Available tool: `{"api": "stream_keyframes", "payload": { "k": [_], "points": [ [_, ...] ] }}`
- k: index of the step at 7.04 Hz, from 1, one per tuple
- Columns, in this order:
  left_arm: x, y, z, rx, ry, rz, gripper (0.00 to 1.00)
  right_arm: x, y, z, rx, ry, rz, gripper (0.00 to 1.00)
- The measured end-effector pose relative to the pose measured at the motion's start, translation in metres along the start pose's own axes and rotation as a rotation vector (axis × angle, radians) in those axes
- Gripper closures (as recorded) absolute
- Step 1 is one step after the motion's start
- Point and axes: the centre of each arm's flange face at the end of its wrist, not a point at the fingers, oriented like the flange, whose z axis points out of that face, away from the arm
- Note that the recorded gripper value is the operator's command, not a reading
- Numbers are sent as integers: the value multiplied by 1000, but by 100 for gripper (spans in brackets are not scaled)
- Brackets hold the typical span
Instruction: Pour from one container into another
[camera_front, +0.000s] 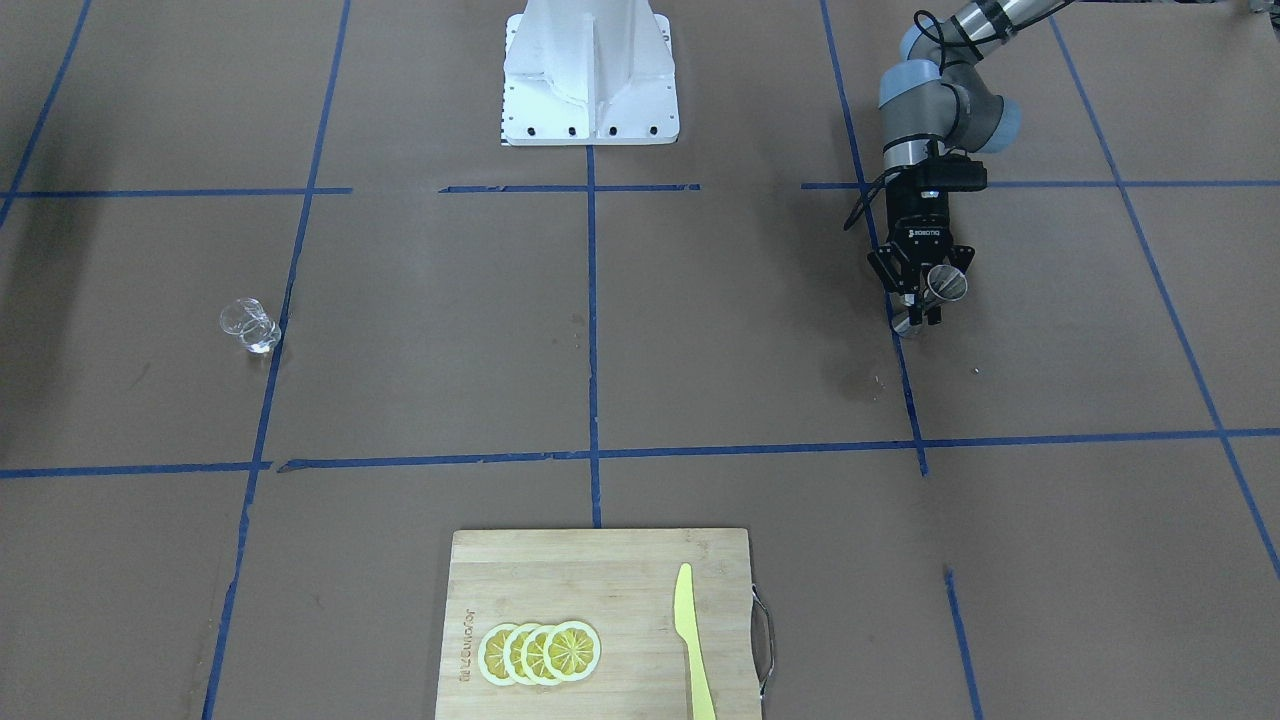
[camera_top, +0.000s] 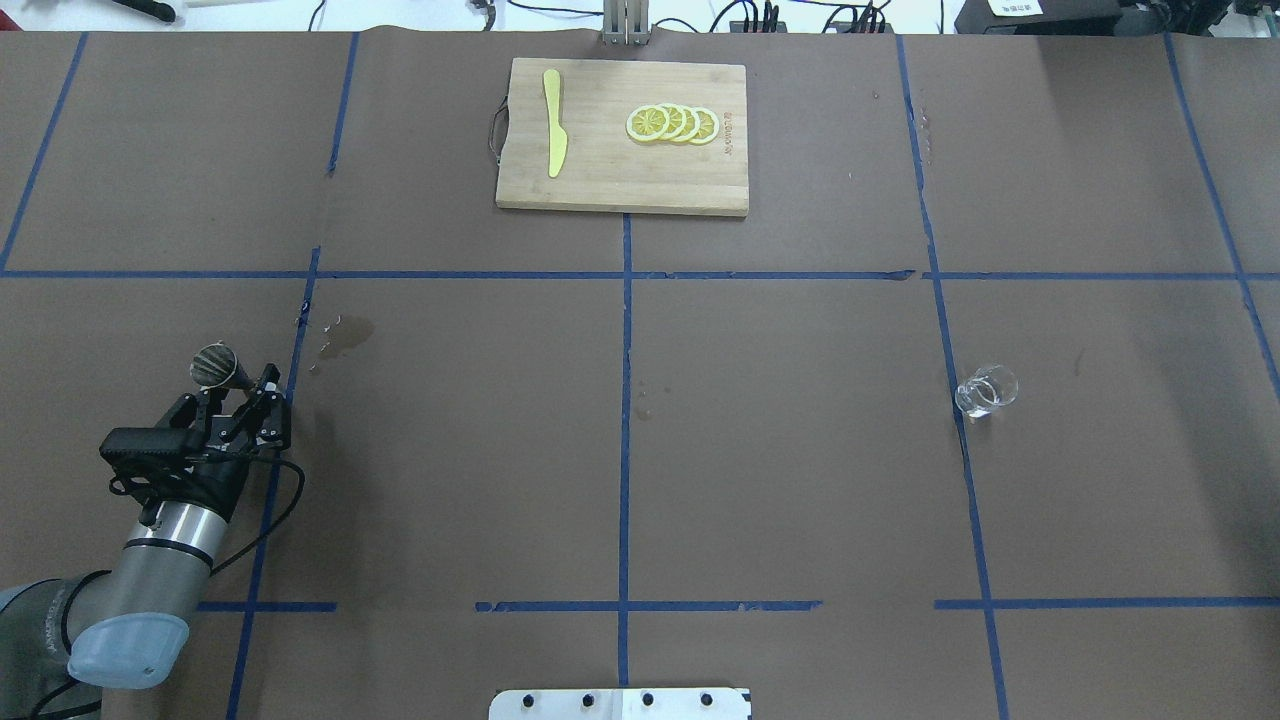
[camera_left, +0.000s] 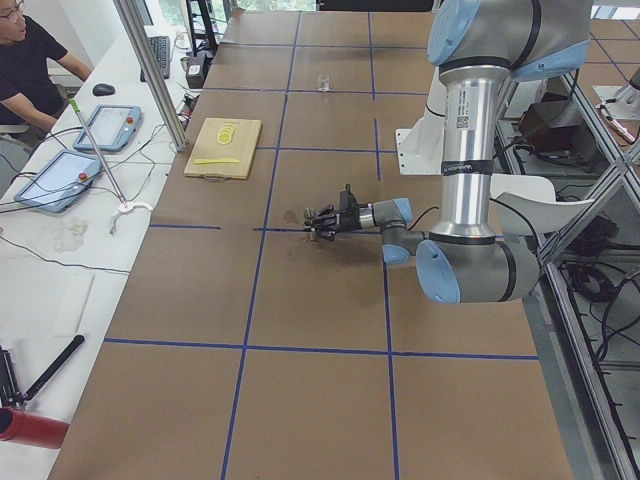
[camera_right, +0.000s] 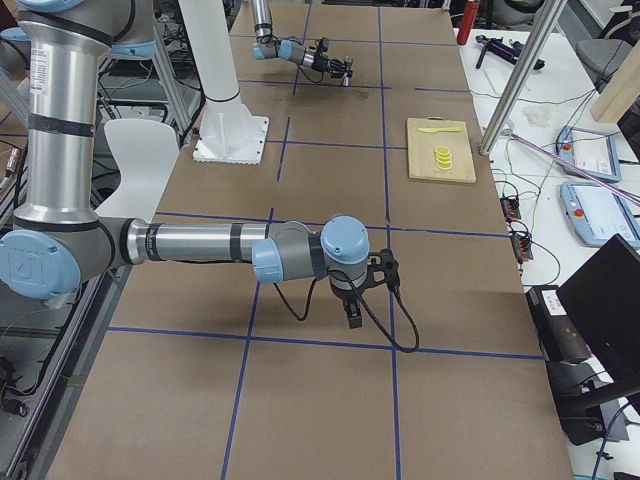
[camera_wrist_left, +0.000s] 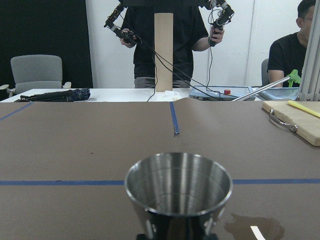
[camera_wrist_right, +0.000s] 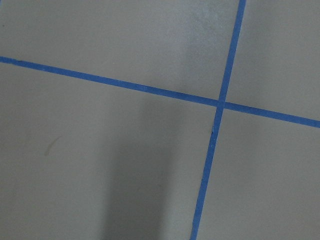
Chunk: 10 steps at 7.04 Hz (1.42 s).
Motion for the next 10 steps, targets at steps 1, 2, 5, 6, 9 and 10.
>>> {"api": "stream_keyframes", "payload": {
  "k": [1, 2, 5, 6, 9, 10],
  "points": [
    [2, -1, 0, 1, 4, -8, 100, 0, 0, 0, -1, 0, 1, 0],
    [4, -3, 0, 3, 5, -13, 100, 0, 0, 0, -1, 0, 1, 0],
    [3, -15, 6, 23, 0, 9, 100, 5, 6, 7, -13, -31, 24, 0],
    [8, -23, 5, 32, 22, 29, 100, 6, 11, 10, -11, -57, 24, 0],
    [20, -34, 1, 27, 85, 96, 100, -12, 5, 11, 60, -92, -51, 0],
    [29, -37, 0, 30, 96, 109, 100, -27, 0, 18, 73, -108, -75, 0]
  ]
}}
